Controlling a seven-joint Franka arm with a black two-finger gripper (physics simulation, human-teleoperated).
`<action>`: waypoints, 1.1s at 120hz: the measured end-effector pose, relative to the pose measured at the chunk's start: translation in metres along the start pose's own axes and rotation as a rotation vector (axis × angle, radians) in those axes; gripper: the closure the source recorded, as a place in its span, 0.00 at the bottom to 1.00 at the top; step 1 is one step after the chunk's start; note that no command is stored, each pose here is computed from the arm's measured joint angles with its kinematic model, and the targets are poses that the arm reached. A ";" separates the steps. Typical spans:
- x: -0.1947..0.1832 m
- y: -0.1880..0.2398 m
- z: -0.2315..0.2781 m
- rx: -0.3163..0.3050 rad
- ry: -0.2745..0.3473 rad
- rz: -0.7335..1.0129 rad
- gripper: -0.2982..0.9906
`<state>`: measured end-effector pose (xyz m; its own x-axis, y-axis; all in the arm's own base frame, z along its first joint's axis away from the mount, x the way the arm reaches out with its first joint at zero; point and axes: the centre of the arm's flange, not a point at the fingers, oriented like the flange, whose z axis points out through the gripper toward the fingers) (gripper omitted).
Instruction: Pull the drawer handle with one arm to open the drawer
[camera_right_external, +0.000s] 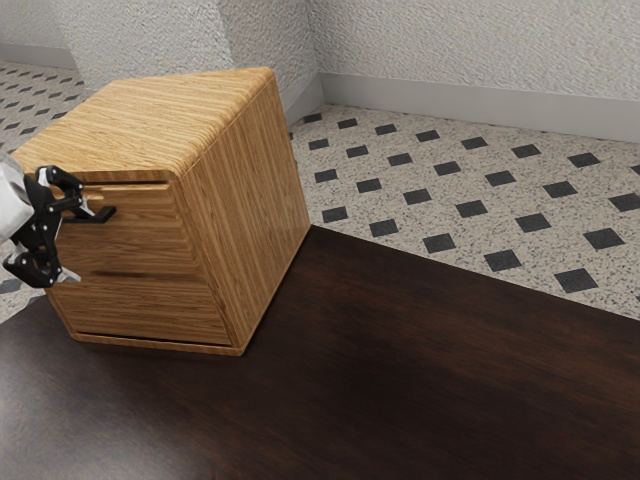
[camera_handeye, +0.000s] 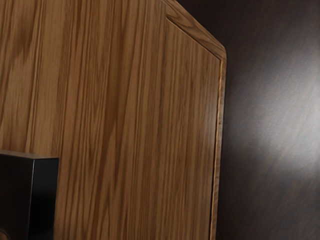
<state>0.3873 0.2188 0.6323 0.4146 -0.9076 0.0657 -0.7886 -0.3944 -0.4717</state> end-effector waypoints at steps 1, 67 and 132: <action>0.000 0.000 0.000 0.000 0.000 0.000 0.23; -0.034 0.040 -0.022 0.034 0.051 -0.040 0.25; -0.039 0.068 -0.032 0.040 0.086 -0.020 0.30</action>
<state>0.3030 0.2225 0.6257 0.3878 -0.9094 0.1501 -0.7610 -0.4078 -0.5046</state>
